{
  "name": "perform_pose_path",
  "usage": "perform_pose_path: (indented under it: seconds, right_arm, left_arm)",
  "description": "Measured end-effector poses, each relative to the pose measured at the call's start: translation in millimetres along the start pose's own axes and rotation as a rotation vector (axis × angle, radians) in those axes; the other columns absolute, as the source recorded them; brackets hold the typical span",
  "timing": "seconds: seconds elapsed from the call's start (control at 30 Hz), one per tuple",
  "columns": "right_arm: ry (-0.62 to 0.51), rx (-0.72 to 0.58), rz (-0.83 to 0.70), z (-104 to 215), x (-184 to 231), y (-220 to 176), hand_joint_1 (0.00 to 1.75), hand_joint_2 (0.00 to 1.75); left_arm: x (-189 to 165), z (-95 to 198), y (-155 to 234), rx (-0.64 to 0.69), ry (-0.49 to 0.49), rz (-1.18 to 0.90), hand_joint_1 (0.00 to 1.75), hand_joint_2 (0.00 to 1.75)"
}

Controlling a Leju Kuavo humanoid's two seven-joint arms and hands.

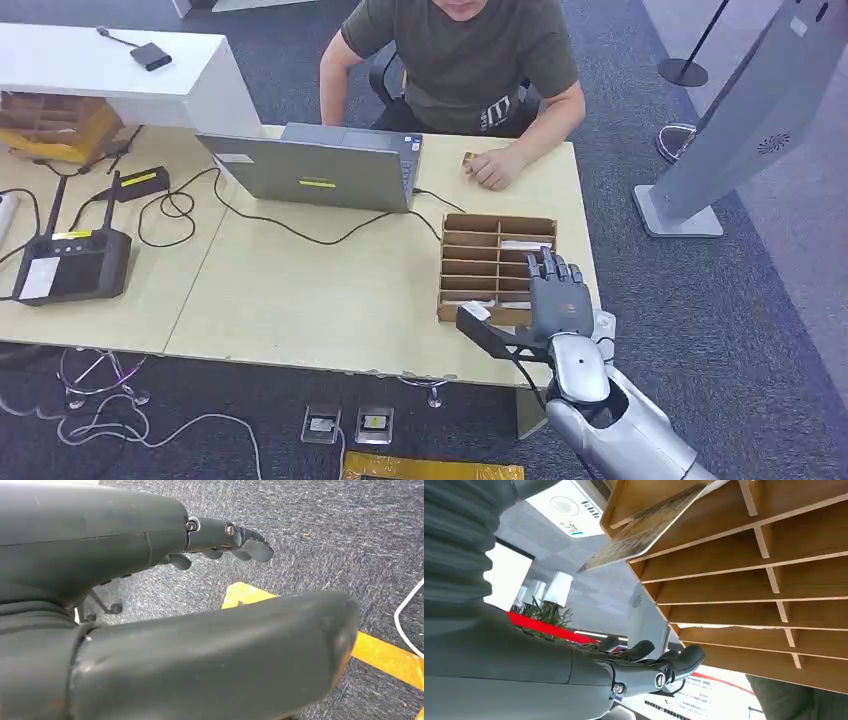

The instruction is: Pass the card to the sensor for recognition and then transmit it.

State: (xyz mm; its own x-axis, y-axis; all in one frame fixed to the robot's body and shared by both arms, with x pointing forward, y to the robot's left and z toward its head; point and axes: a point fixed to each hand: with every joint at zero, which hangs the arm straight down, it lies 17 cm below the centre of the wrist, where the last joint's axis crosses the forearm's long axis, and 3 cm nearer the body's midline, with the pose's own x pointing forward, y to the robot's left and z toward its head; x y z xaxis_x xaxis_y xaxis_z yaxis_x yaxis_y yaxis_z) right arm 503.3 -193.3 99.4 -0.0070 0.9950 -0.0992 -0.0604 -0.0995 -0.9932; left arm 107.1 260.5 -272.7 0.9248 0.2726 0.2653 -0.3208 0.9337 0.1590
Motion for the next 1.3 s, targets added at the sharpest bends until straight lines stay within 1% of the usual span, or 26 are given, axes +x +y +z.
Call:
perform_pose_path:
  seconds: [1.3]
  right_arm:
    - [0.001, 0.0, 0.0, -0.1, -0.3, 0.0, 0.0, 1.75]
  left_arm:
    - [0.0, 0.0, -0.1, 0.0, 0.0, 0.0, 0.0, 0.0]
